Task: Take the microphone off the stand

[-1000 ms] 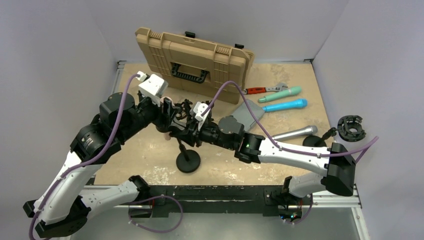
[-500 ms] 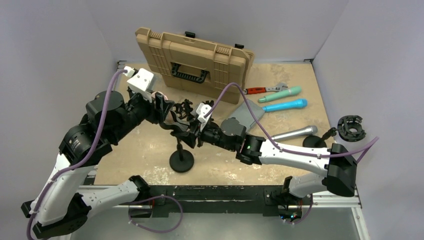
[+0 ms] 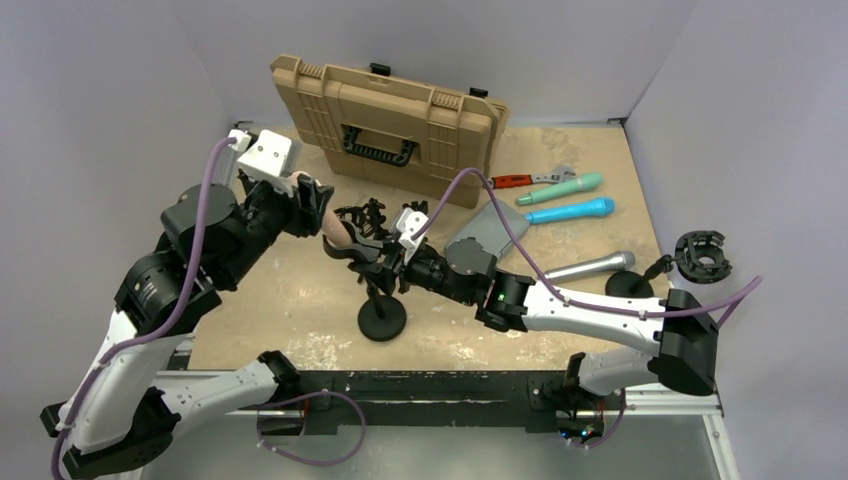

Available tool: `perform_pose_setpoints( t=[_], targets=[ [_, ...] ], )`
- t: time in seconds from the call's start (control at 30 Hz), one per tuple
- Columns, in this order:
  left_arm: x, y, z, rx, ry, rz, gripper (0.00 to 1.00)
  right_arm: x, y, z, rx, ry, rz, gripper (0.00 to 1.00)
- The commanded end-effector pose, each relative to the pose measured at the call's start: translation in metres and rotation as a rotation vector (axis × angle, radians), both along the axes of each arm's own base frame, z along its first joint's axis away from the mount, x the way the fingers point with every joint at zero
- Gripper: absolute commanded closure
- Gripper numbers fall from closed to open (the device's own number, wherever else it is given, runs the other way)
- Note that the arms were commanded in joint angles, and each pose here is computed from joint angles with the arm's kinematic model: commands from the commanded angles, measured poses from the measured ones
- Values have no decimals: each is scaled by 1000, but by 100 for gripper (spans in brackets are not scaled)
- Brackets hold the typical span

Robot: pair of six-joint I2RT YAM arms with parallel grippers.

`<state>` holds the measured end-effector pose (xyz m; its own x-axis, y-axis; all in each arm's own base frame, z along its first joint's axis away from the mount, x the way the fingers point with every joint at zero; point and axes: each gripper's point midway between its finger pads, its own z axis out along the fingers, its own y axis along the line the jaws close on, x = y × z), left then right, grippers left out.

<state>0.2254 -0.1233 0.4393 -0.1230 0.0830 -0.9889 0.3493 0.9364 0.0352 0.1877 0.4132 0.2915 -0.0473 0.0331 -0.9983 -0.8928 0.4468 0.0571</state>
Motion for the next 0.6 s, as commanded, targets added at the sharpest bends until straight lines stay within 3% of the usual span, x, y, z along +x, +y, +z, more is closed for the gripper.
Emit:
perform_pose_setpoints(
  t=[0.0,0.07,0.33,0.57],
  targets=[
    [-23,1,45,-27,-182,-138,100,8,-9,9,-6,-24,-49,100],
    [-25,-5,48,-33,-178,-174,100,9,-6,8,-11,-23,-50,100],
    [-1,75,91,96,-266,280,100,6,-6,-4,-33,-15,-34,100],
    [-5,84,125,94,-351,297,100,4,-13,-6,-34,-7,-42,100]
  ],
)
